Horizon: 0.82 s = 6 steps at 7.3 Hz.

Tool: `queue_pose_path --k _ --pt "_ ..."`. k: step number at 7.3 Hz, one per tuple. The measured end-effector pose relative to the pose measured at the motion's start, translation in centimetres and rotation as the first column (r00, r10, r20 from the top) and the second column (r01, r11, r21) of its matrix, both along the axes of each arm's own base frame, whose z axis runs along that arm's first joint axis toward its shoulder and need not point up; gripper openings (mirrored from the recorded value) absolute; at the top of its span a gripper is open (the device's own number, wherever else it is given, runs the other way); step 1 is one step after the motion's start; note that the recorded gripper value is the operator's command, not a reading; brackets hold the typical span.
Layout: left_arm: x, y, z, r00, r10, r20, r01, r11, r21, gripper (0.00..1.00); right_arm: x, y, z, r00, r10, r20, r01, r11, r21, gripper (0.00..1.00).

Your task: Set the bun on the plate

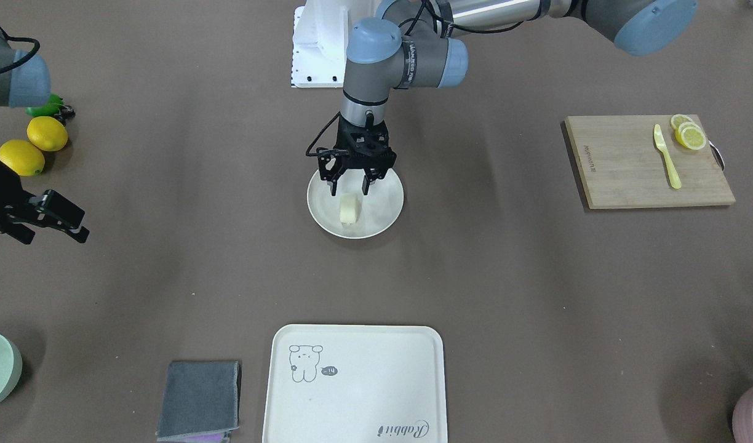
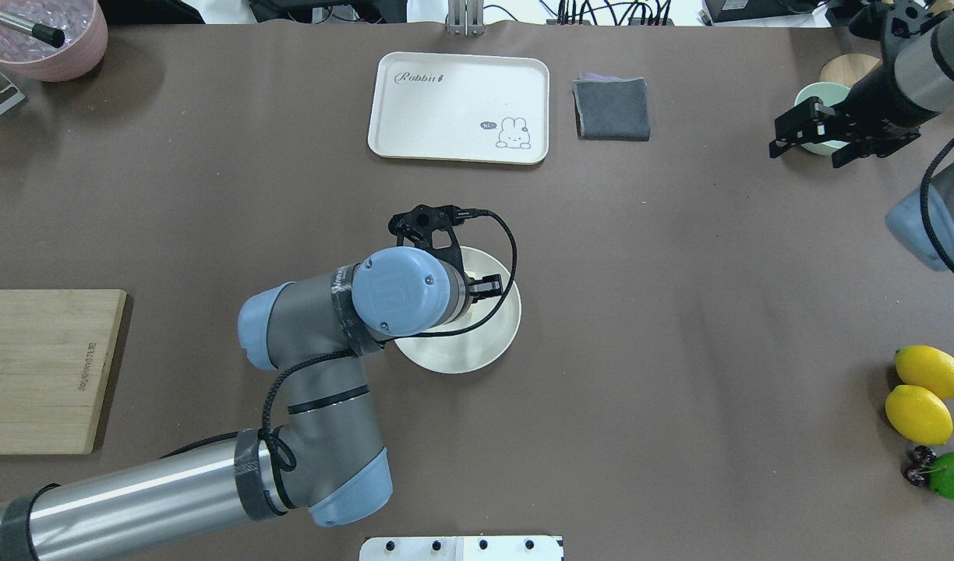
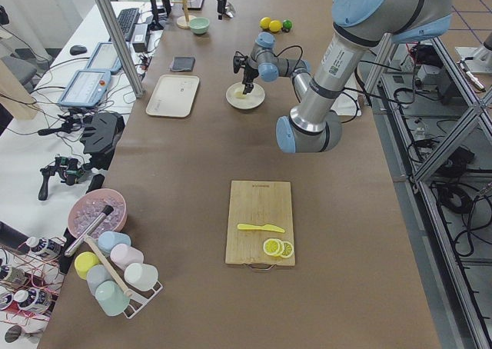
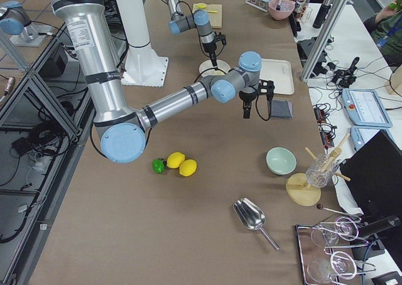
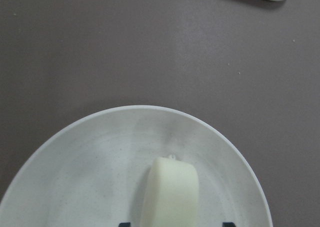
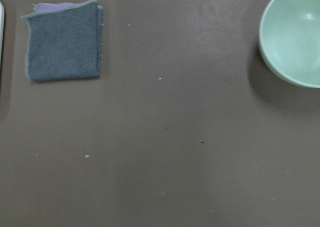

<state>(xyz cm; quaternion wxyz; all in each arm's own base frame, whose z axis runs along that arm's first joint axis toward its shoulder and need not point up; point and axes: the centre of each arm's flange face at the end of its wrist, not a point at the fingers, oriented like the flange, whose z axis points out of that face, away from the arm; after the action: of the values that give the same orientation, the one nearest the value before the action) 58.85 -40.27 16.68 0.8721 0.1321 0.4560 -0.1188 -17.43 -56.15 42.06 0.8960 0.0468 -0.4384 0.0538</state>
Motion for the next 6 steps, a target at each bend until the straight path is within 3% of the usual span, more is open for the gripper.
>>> queue_pose_path --k 2,3,5,6 --pt "-11.6 -4.0 0.2 0.997 0.025 0.075 -0.029 0.997 0.065 0.98 6.4 2.1 7.4 0.997 -0.066 -0.051 0.068 0.997 0.035 1.00" --pt "-18.3 -8.0 2.6 0.992 0.048 0.121 -0.055 0.997 0.058 0.98 9.4 3.6 11.0 0.992 -0.094 -0.079 0.098 0.994 0.042 1.00" --pt "-34.6 -17.4 10.3 0.952 0.163 0.257 -0.175 0.984 0.023 0.98 14.9 6.6 16.8 0.985 -0.125 -0.118 0.128 0.992 0.015 1.00" --pt "-42.6 -20.3 15.5 0.927 0.205 0.315 -0.219 0.976 0.010 0.98 17.3 7.7 19.4 0.982 -0.140 -0.130 0.140 0.990 -0.004 1.00"
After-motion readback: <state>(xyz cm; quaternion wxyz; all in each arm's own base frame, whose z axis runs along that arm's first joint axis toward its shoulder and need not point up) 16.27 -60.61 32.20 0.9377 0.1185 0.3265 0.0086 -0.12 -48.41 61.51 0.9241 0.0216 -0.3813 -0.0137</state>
